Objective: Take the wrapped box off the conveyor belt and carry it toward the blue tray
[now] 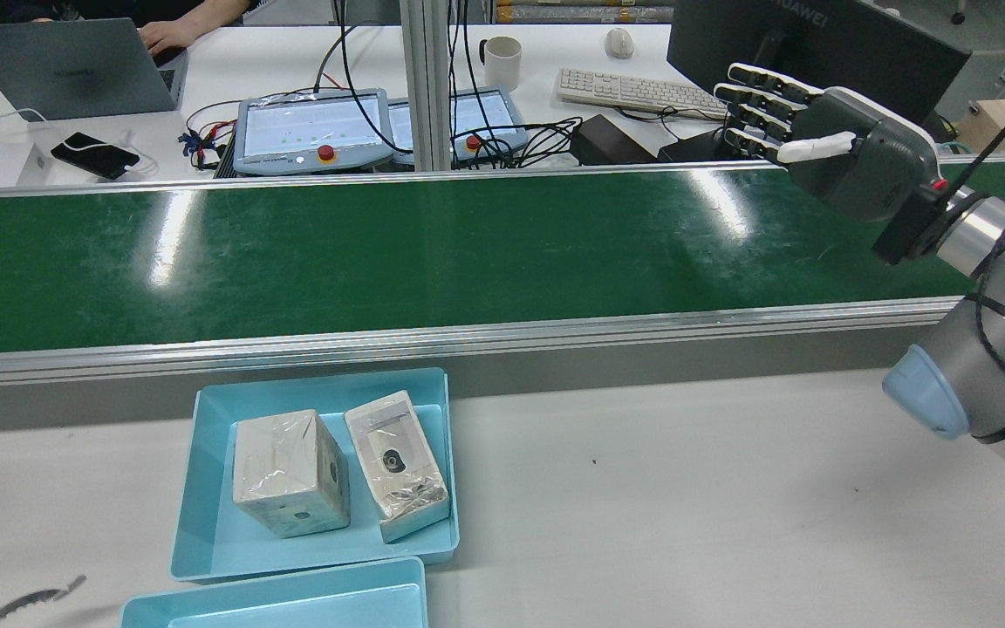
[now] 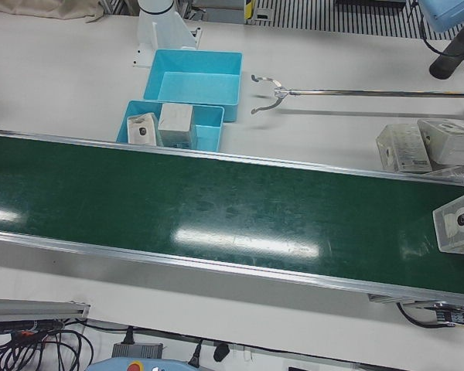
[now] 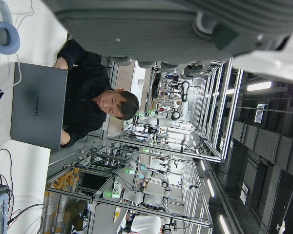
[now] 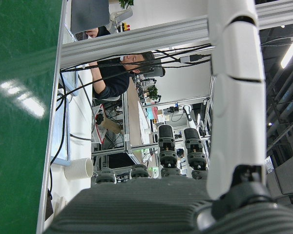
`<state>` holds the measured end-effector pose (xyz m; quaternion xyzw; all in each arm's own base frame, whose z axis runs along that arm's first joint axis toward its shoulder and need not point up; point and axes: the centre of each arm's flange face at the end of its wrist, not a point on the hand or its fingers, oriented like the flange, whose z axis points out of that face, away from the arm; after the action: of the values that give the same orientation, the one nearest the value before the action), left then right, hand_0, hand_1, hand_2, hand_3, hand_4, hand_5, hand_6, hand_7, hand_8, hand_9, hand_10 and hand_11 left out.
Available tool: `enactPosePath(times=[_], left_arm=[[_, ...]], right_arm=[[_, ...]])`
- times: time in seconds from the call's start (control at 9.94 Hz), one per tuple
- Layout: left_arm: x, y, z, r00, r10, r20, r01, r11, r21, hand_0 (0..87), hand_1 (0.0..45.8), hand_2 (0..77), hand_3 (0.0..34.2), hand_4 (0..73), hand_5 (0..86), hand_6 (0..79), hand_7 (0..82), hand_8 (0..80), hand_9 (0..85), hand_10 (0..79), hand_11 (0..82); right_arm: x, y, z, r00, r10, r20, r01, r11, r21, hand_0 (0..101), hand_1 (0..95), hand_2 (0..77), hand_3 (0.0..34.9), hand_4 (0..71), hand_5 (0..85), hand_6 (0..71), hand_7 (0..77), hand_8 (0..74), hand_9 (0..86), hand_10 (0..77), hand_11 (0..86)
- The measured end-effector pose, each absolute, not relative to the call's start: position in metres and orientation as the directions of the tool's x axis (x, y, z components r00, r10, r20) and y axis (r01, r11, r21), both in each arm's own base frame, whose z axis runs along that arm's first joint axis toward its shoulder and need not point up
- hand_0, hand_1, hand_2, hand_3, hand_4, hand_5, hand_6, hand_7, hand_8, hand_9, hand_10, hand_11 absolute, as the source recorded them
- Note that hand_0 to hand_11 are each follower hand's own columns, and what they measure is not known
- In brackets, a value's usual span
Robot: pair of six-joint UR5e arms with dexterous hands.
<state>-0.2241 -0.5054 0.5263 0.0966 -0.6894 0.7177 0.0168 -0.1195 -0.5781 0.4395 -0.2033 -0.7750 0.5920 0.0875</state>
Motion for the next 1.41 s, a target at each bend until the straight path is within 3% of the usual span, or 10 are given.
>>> enactPosePath(times=[0.1, 0.2, 0.3, 0.4, 0.5, 0.6, 0.81, 0.91, 1.11, 1.41], left_arm=[[-0.224, -0.505, 0.526, -0.981, -0.109, 0.162, -0.157, -0.049, -0.986, 0.0, 0.0, 1.1, 0.0, 0.0, 0.5, 0.0, 0.5, 0.5, 0.0, 0.5, 0.0], [-0.224, -0.505, 0.526, -0.981, -0.109, 0.162, -0.157, -0.049, -0.986, 0.0, 0.0, 1.1, 0.0, 0.0, 0.5, 0.0, 0.5, 0.5, 0.0, 0.5, 0.0], [-0.224, -0.505, 0.526, -0.981, -0.109, 0.162, -0.157, -0.049, -0.986, 0.0, 0.0, 1.1, 0.0, 0.0, 0.5, 0.0, 0.5, 0.5, 0.0, 0.5, 0.0], [-0.224, -0.505, 0.526, -0.981, -0.109, 0.162, -0.157, -0.049, -0.986, 0.0, 0.0, 1.1, 0.0, 0.0, 0.5, 0.0, 0.5, 0.5, 0.5, 0.5, 0.0], [-0.224, -0.505, 0.526, -0.981, -0.109, 0.162, -0.157, -0.049, -0.986, 0.0, 0.0, 1.1, 0.0, 0.0, 0.5, 0.0, 0.5, 0.5, 0.5, 0.5, 0.0], [-0.224, -0.505, 0.526, -0.981, -0.109, 0.162, -0.157, -0.049, -0.986, 0.0, 0.0, 1.1, 0.0, 0.0, 1.1, 0.0, 0.5, 0.5, 0.0, 0.5, 0.0], [-0.224, -0.505, 0.526, -0.981, -0.109, 0.162, -0.157, -0.049, -0.986, 0.0, 0.0, 1.1, 0.0, 0.0, 0.5, 0.0, 0.5, 0.5, 0.0, 0.5, 0.0], [-0.224, -0.505, 0.526, -0.981, -0.109, 0.162, -0.157, -0.049, -0.986, 0.0, 0.0, 1.1, 0.0, 0.0, 0.5, 0.0, 0.5, 0.5, 0.0, 0.0, 0.5], [-0.224, -0.505, 0.526, -0.981, -0.109, 0.162, -0.157, -0.049, -0.986, 0.0, 0.0, 0.5, 0.0, 0.0, 0.5, 0.0, 0.5, 0.5, 0.0, 0.5, 0.0], [-0.224, -0.505, 0.526, -0.981, -0.109, 0.162, -0.157, -0.049, -0.986, 0.0, 0.0, 1.1, 0.0, 0.0, 0.5, 0.0, 0.5, 0.5, 0.5, 0.5, 0.0]], right_arm=[[-0.122, -0.579, 0.437, -0.901, 0.42, -0.107, 0.215, 0.219, -0.952, 49, 15.3, 7.6, 11.4, 12.0, 14.2, 3.8, 17.5, 1.6, 1.6, 2.2, 4.4], [-0.121, -0.58, 0.434, -0.901, 0.42, -0.109, 0.22, 0.226, -0.949, 52, 20.2, 15.8, 7.6, 20.2, 22.4, 12.0, 24.5, 5.4, 8.7, 0.5, 2.2], [-0.12, -0.581, 0.431, -0.901, 0.42, -0.11, 0.224, 0.234, -0.946, 52, 20.2, 15.8, 7.6, 20.2, 22.4, 12.0, 24.5, 5.4, 8.7, 0.5, 2.2], [-0.12, -0.581, 0.43, -0.901, 0.42, -0.109, 0.226, 0.24, -0.944, 53, 16.4, 13.6, 2.9, 26.2, 22.9, 16.4, 32.7, 4.4, 8.7, 3.3, 6.0], [-0.119, -0.58, 0.429, -0.901, 0.42, -0.107, 0.226, 0.245, -0.943, 52, 14.7, 9.8, 0.6, 24.0, 20.7, 13.1, 29.5, 4.4, 7.1, 3.3, 6.5], [-0.118, -0.58, 0.428, -0.901, 0.421, -0.106, 0.226, 0.247, -0.942, 50, 14.7, 9.8, 0.5, 16.9, 16.4, 8.2, 22.9, 2.7, 6.0, 1.6, 8.2], [-0.121, -0.58, 0.427, -0.899, 0.425, -0.105, 0.227, 0.249, -0.942, 50, 14.7, 9.8, 0.5, 16.9, 16.4, 8.2, 22.9, 2.7, 6.0, 1.6, 8.2], [-0.126, -0.581, 0.425, -0.896, 0.431, -0.104, 0.23, 0.252, -0.94, 50, 14.7, 7.1, 0.5, 16.9, 14.2, 4.9, 19.6, 2.7, 3.3, 3.3, 5.4], [-0.137, -0.588, 0.41, -0.891, 0.443, -0.098, 0.246, 0.291, -0.924, 51, 18.5, 12.0, 0.5, 14.7, 11.5, 5.4, 14.2, 0.0, 2.2, 2.7, 5.4], [-0.153, -0.596, 0.402, -0.885, 0.458, -0.089, 0.264, 0.334, -0.905, 51, 17.5, 13.1, 0.6, 14.7, 11.5, 5.4, 13.6, 0.0, 2.2, 2.7, 6.0]])
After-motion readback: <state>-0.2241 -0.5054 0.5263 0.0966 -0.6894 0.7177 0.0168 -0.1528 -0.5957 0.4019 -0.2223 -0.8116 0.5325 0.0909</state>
